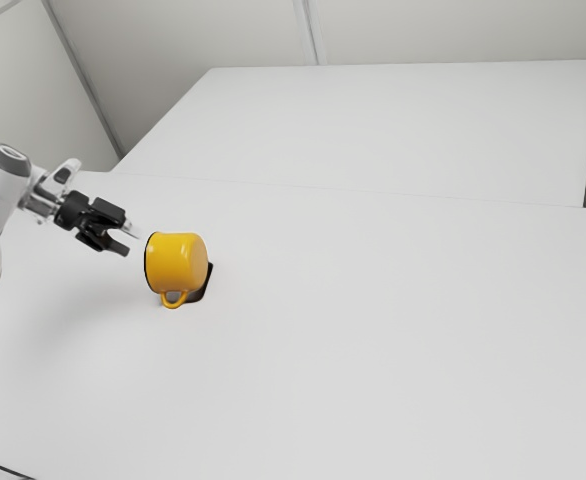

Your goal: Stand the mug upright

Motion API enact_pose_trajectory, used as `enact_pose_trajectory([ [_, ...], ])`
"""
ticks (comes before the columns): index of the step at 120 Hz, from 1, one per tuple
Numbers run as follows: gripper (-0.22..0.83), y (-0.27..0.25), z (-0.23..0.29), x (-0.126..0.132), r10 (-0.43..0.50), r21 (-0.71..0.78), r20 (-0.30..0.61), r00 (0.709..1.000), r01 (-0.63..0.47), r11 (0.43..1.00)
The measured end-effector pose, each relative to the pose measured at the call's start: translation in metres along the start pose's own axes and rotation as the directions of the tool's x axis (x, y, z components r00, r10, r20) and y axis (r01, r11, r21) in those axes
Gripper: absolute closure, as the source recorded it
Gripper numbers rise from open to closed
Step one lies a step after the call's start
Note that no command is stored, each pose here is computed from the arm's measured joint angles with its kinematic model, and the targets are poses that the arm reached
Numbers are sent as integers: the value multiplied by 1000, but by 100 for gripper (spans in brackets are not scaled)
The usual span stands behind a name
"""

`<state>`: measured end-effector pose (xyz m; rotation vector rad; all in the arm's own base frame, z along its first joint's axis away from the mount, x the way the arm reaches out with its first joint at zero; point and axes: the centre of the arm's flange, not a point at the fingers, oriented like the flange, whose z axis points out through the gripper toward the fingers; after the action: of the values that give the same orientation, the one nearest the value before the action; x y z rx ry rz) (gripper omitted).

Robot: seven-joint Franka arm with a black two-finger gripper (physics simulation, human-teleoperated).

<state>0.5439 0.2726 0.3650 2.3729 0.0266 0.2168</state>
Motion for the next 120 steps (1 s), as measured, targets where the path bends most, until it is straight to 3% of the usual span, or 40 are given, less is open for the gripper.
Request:
enact_pose_trajectory([
  [64, 2, -23, 48, 13, -11, -254, -59, 998, -4, 967],
  [83, 15, -24, 59, 10, -32, -312, -46, 998, 16, 950],
  [105, 50, -21, 62, 8, -39, -340, -37, 999, 24, 940],
  [120, 65, -18, 62, 9, -34, -347, -36, 999, 19, 938],
])
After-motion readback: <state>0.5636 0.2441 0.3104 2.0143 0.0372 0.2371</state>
